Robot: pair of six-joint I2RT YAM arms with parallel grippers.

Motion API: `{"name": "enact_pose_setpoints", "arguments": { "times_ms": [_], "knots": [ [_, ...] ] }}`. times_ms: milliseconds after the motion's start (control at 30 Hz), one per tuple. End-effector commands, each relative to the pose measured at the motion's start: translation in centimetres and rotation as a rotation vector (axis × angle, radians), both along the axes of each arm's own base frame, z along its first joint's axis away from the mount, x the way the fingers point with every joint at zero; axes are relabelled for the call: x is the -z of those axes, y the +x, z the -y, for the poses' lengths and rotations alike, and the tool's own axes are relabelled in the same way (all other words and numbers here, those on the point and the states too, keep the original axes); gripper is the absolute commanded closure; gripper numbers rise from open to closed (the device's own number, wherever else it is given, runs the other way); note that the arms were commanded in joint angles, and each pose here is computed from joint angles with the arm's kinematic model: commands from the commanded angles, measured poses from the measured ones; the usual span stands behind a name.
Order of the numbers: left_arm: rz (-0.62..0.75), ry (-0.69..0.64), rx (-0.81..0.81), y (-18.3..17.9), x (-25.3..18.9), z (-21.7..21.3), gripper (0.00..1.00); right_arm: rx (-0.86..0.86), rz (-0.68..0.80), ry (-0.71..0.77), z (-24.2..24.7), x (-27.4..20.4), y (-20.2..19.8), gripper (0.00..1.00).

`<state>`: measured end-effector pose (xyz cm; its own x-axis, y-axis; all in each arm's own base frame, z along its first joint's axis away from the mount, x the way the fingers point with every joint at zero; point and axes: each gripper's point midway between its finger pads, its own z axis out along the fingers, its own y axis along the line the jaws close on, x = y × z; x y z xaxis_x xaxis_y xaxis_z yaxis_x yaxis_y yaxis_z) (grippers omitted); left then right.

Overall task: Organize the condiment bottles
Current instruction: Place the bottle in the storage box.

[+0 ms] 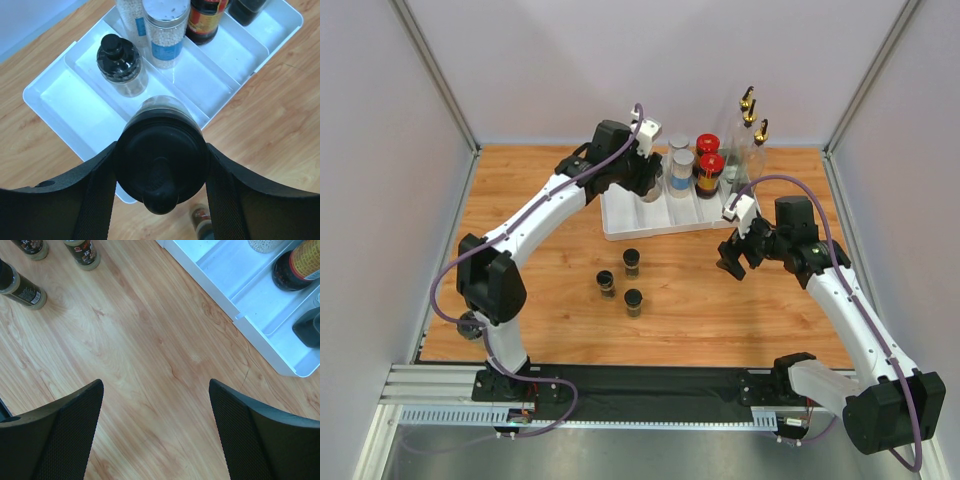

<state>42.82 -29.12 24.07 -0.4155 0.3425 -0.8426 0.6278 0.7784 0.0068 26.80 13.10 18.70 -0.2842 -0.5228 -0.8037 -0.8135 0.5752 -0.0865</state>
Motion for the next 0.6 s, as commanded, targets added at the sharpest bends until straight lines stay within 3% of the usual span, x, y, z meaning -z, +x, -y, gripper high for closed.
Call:
{"name": "enact_pose_setpoints", "arguments": {
  "times_ms": [0,567],
  "knots": [
    [0.097,-0.056,-0.012,2.6,-3.8,0.3,0.89,-0.004,0.03,-0.008,0.2,-0.4,0.2,0.12],
    [-0.044,-0.021,0.012,5.3,2.8,2.0,0.89,0.001,0.027,-0.017,0.3,-0.2,0.3,0.12]
  ]
}}
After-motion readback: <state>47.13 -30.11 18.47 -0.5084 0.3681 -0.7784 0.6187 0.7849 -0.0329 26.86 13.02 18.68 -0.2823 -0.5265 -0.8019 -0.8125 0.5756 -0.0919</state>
